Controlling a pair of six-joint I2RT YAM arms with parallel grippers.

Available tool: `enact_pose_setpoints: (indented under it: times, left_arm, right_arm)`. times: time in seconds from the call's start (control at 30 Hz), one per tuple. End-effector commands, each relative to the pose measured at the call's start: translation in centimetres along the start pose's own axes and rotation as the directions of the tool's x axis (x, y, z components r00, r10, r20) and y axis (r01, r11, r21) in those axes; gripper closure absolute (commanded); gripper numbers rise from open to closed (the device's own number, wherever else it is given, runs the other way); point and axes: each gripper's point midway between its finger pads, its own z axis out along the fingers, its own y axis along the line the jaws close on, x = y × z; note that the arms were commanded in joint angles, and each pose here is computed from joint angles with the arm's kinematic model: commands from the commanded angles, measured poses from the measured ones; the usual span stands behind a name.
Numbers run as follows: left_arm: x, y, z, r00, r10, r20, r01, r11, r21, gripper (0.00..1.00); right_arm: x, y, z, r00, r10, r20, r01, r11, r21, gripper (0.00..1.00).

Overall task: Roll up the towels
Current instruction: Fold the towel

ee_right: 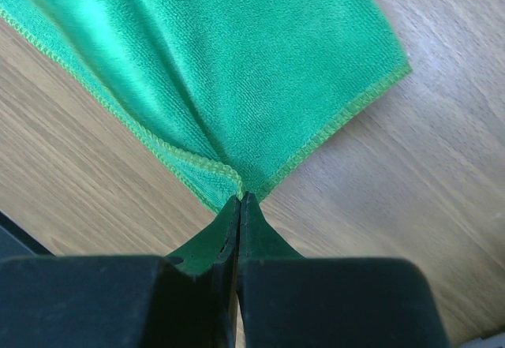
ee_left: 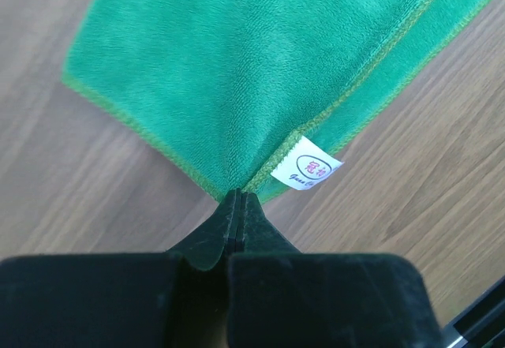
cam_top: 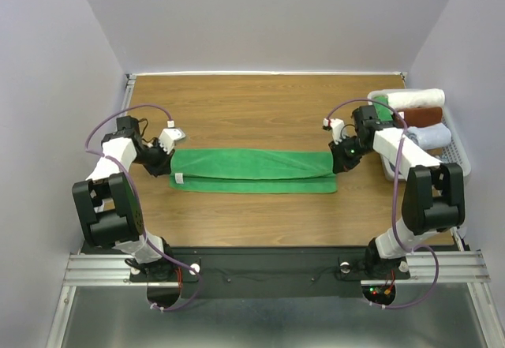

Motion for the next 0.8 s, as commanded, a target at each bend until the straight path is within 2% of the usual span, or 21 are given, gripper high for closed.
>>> enact_pose_setpoints:
  times: [0.0,0.2,0.43,0.77]
  left_arm:
    - [-1.4,0.8,-2.4,0.999,0.031,0.031,-0.031,0.999,-0.021,1.0]
    - [-0.9,0.1,-2.8,0.999,0.042,0.019,-0.042,0.999,-0.004,1.0]
    - [0.3,0.0,-1.7,1.0,0.026,-0.003,-0.026,1.0,0.005,1.0]
    - [2.0,-0.3,-0.3,0.999,0.006,-0.042,-0.005,0.999,0.036,1.0]
  right_arm:
    - [-2.0,-0.3,-2.5,0.996,-0.062,0.059,0.058,0.996,0.069,0.99]
    - [-0.8,0.2,-2.6,0.996,-0.078,0.035,0.076,0.995,0.061,0.99]
    - [1.6,1.3,-1.1,0.997,-0.072,-0.015,0.072,0.997,-0.007,0.99]
    - [2.6,1.9,0.3,0.997,-0.066,-0.046,0.062,0.996,-0.071,0.99]
